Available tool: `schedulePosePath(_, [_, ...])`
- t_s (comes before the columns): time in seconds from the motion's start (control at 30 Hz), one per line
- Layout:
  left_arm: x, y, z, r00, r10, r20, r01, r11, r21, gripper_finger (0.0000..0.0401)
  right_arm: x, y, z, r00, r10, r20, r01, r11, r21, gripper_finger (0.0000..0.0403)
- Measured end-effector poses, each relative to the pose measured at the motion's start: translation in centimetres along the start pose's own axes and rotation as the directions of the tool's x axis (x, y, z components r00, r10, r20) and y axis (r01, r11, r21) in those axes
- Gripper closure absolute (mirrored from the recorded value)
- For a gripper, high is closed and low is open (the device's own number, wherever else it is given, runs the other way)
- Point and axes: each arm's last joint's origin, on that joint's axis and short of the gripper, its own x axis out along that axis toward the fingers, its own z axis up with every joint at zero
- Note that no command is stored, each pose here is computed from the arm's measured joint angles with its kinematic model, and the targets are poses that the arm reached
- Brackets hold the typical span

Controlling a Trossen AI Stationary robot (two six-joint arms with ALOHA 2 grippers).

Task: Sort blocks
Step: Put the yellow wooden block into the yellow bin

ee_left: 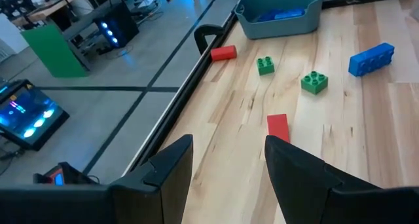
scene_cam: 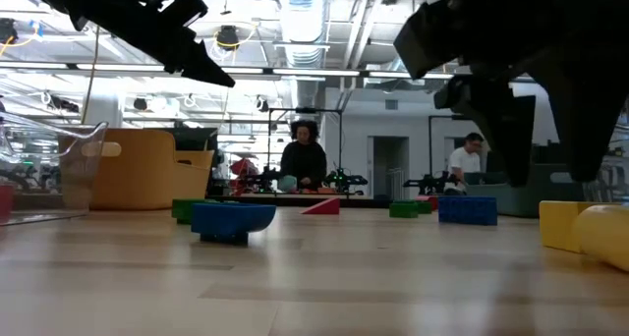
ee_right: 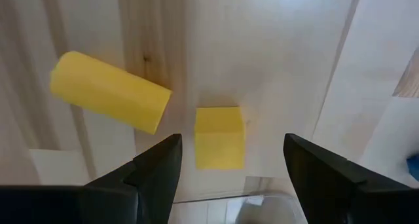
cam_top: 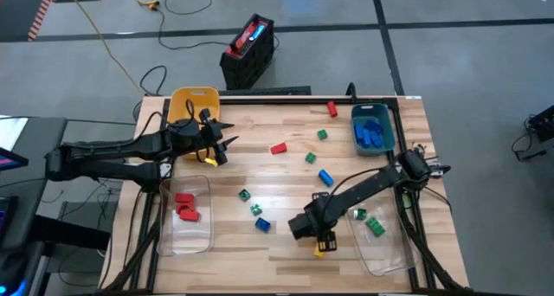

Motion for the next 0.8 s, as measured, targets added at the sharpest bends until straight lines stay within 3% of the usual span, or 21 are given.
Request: schedulePosePath(0.8, [0.0, -0.1, -0.2, 1.0, -0.004, -0.02, 0.005, 1.0, 0.027, 0.0216, 1.1, 0.3, -0.5, 0.998, -0.015, -0.058, 0.014, 1.0, -0.014, 0.0119])
